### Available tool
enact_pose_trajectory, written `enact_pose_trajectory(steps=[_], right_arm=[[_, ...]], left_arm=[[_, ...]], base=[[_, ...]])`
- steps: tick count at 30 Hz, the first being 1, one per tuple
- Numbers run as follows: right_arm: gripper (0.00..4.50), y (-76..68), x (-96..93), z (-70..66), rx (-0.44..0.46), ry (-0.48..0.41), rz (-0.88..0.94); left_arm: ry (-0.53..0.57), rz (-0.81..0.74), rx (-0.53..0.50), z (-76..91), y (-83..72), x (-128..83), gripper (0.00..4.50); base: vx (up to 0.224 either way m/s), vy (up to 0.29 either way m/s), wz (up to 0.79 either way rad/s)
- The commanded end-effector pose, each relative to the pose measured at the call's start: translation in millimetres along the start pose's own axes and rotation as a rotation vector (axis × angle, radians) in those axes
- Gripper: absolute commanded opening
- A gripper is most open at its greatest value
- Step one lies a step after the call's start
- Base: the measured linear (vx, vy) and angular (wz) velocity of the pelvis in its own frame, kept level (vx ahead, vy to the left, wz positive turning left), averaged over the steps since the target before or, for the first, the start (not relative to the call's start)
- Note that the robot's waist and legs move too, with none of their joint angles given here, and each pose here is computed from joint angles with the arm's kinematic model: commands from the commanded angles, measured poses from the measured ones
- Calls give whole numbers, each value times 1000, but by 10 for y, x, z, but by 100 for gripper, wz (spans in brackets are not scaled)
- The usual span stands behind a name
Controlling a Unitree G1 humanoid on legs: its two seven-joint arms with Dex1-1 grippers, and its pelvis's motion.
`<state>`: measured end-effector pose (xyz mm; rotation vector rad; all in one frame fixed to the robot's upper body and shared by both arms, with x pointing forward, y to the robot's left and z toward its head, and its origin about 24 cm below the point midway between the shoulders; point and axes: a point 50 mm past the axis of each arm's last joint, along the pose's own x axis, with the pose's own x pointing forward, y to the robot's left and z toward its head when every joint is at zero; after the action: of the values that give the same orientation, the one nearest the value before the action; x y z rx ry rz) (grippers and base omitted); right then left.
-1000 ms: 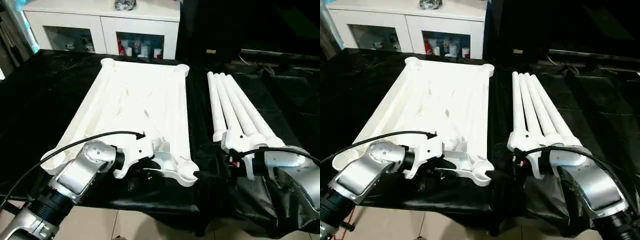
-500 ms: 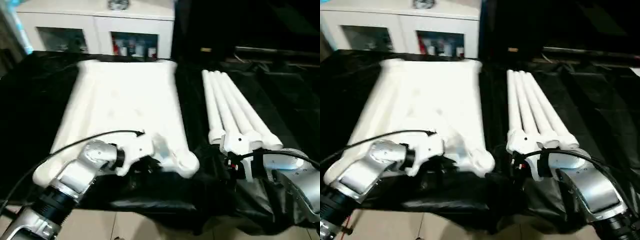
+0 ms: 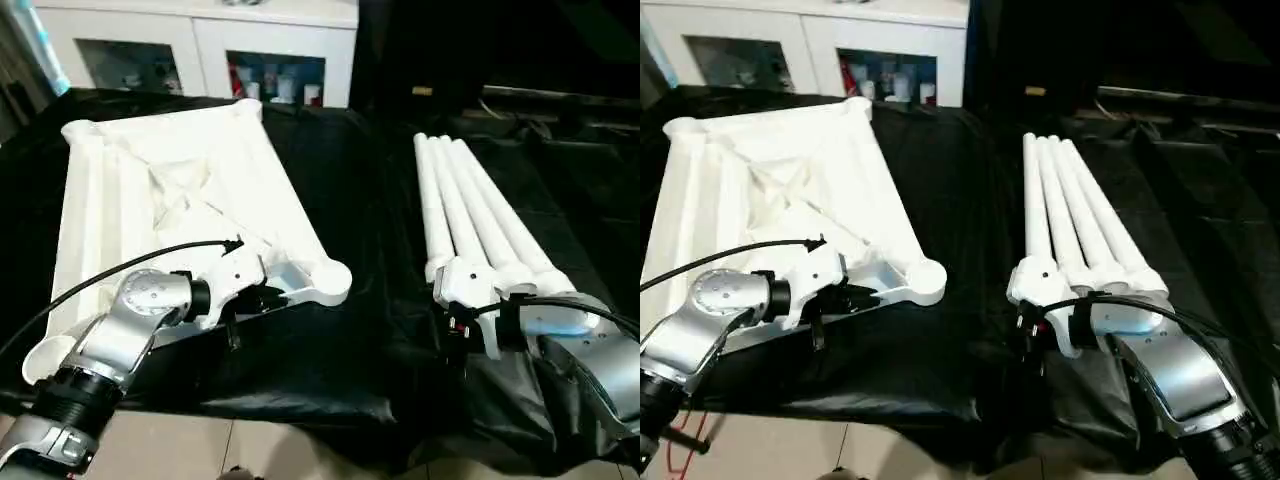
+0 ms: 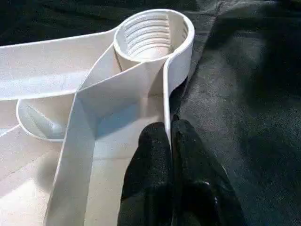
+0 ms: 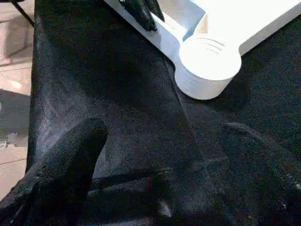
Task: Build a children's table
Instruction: Move to table, then pick table leg
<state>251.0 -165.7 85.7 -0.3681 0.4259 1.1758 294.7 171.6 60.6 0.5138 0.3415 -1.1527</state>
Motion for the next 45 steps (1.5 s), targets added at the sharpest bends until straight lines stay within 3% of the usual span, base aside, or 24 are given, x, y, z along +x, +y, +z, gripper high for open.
enact_pose_trajectory(steps=[1, 12, 15, 17, 20, 22, 26, 34, 45], right_arm=[[438, -10, 0, 16, -15, 1, -5], [438, -20, -26, 43, 12, -29, -92], [448, -176, 15, 139, 132, -73, -236], [450, -413, 93, 251, 278, -123, -423], [450, -607, 156, 321, 361, -135, -560], [450, -664, 176, 338, 369, -136, -601], [450, -905, 216, 324, 403, -32, -785], [450, -1154, 269, 286, 579, 66, -866], [450, -1278, 375, 208, 643, 150, -873]], left_arm=[[-116, 5, 73, 206, 65, -29, 30], [-207, 43, 106, 380, 67, -82, 118], [-228, 72, 74, 461, 80, -137, 147], [-274, 107, 55, 561, 80, -126, 163], [-316, 101, 39, 650, 40, -67, 186], [-323, 94, 35, 673, 21, -44, 204], [-313, 82, 65, 721, -34, 31, 238], [-283, 50, 35, 709, -81, 69, 255], [-269, 13, 25, 715, -117, 67, 255]], base=[[0, 0, 0], [0, 0, 0], [0, 0, 0], [0, 0, 0], [0, 0, 0], [0, 0, 0], [0, 0, 0], [0, 0, 0], [0, 0, 0]])
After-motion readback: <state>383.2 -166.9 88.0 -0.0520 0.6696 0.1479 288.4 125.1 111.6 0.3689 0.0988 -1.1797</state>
